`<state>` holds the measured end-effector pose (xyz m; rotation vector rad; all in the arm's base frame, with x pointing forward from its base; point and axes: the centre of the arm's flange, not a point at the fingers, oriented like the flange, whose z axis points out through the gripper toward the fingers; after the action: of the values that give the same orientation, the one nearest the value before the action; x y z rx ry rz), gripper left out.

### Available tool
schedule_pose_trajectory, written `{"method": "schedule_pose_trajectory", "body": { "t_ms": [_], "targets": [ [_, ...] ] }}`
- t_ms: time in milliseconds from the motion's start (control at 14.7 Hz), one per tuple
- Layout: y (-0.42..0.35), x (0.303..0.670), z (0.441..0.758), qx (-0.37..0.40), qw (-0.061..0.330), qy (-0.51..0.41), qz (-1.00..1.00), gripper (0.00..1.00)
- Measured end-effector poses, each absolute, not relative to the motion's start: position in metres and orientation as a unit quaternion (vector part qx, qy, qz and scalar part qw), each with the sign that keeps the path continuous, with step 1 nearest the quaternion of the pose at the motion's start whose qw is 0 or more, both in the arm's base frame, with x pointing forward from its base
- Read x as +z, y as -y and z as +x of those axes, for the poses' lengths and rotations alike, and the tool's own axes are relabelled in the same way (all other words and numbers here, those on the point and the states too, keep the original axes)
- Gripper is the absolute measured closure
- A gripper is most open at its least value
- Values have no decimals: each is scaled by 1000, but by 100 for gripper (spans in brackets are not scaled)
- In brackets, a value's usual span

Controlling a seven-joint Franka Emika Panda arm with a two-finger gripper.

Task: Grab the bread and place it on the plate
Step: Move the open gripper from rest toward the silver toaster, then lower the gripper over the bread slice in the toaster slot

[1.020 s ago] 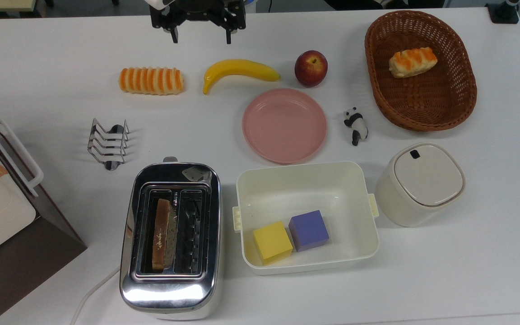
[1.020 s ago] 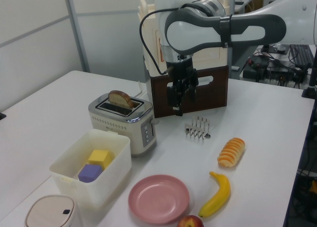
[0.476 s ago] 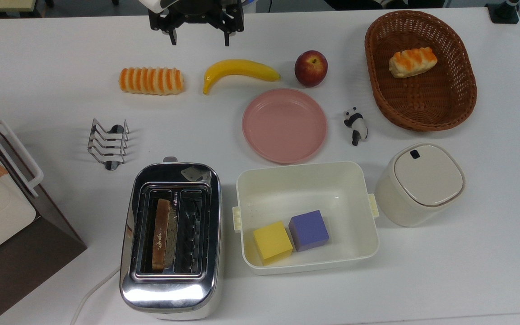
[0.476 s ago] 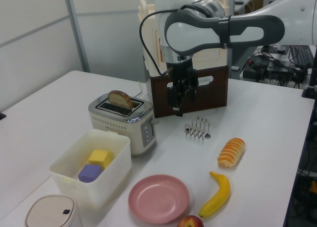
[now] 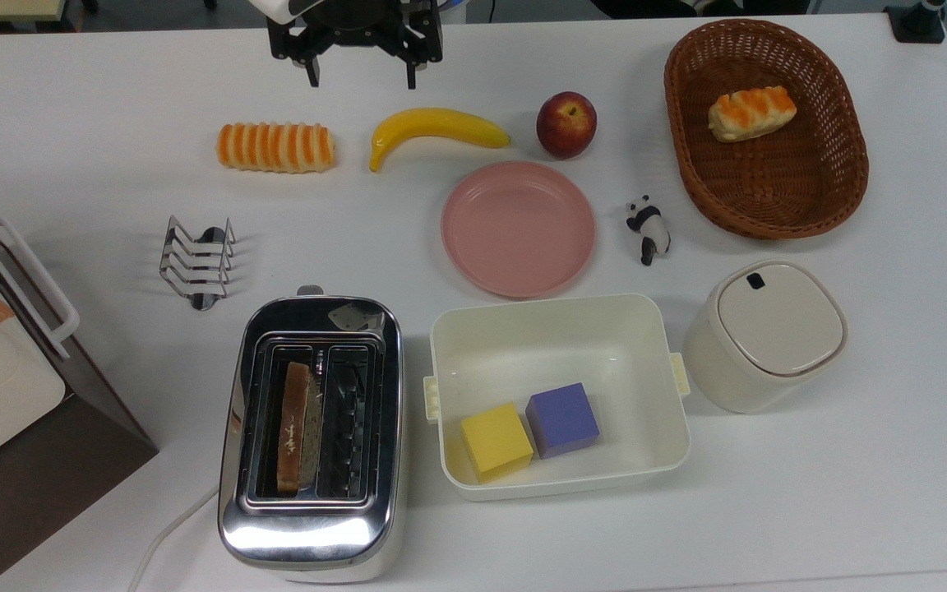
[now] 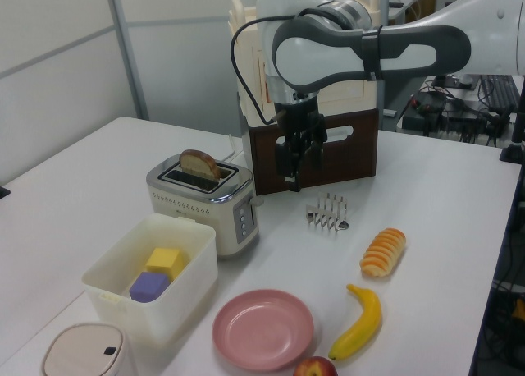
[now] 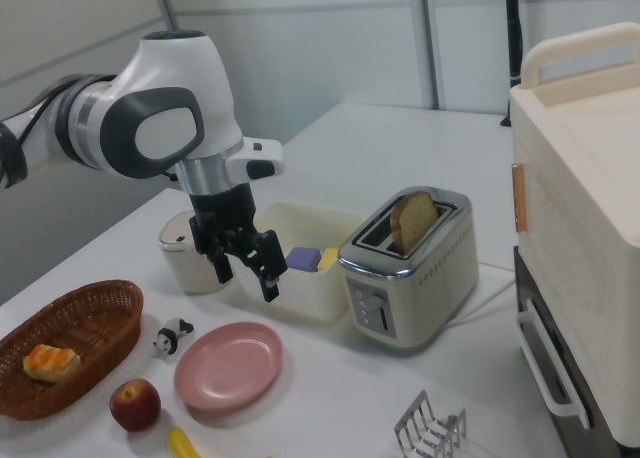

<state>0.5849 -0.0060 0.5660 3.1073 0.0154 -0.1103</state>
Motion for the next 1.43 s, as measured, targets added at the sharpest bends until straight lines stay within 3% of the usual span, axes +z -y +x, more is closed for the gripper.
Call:
{"method": "schedule_pose_trajectory", "body": {
  "t_ms": [408, 816, 1020, 1428],
  "targets": [
    [16, 573, 605, 29, 19, 3, 999, 0],
    [29, 587, 645, 177, 26, 20, 984, 2],
    [38, 562, 677, 239, 32, 46, 969, 3],
    [35, 496, 730, 249, 51, 41, 966, 3]
  ]
}}
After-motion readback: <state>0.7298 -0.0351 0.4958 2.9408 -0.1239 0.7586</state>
